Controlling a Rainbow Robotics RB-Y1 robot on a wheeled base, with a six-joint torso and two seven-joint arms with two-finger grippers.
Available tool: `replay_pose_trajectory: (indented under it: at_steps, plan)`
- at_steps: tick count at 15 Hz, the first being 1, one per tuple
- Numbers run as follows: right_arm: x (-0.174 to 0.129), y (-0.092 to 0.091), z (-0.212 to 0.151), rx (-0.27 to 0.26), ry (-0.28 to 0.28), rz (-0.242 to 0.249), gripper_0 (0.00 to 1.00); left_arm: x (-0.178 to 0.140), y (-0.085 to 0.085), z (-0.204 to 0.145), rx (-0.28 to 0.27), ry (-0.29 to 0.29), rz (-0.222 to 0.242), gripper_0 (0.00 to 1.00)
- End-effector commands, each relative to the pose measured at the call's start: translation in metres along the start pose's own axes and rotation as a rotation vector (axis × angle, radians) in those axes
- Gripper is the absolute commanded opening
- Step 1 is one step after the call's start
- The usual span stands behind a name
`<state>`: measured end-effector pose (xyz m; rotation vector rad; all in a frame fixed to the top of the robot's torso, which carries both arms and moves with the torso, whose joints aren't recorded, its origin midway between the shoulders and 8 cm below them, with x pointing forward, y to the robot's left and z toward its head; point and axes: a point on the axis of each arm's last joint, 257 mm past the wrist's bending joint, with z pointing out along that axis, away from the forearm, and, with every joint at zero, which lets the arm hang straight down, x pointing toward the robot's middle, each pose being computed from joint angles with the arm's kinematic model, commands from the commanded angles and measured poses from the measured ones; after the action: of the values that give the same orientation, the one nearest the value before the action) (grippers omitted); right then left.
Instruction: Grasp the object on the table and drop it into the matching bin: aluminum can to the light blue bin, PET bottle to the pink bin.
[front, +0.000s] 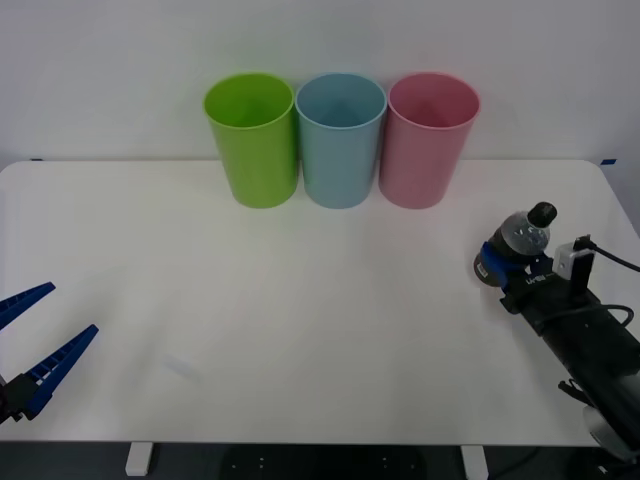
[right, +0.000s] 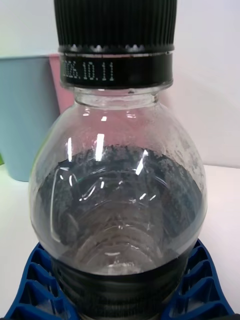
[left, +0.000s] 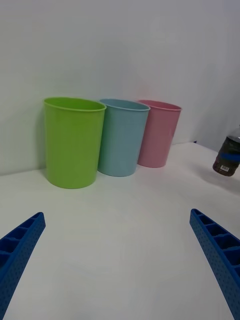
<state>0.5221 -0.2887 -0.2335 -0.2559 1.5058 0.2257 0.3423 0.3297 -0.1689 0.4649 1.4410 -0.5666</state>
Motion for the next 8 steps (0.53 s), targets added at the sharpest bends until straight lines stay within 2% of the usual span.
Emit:
replay_pose_trajectory:
  at_steps: [1,5,8]
  plan:
    - [-0.020,0.010,-0.018,-0.032,-0.019,0.030,0.00,0.000,0.000,0.000,0.000,0.000,0.000,1.00]
    - [-0.059,0.031,-0.034,-0.097,-0.071,0.090,0.00,0.000,0.000,0.000,0.000,0.000,0.000,1.00]
    - [-0.089,0.040,-0.033,-0.138,-0.097,0.124,0.00,0.000,0.000,0.000,0.000,0.000,0.000,1.00]
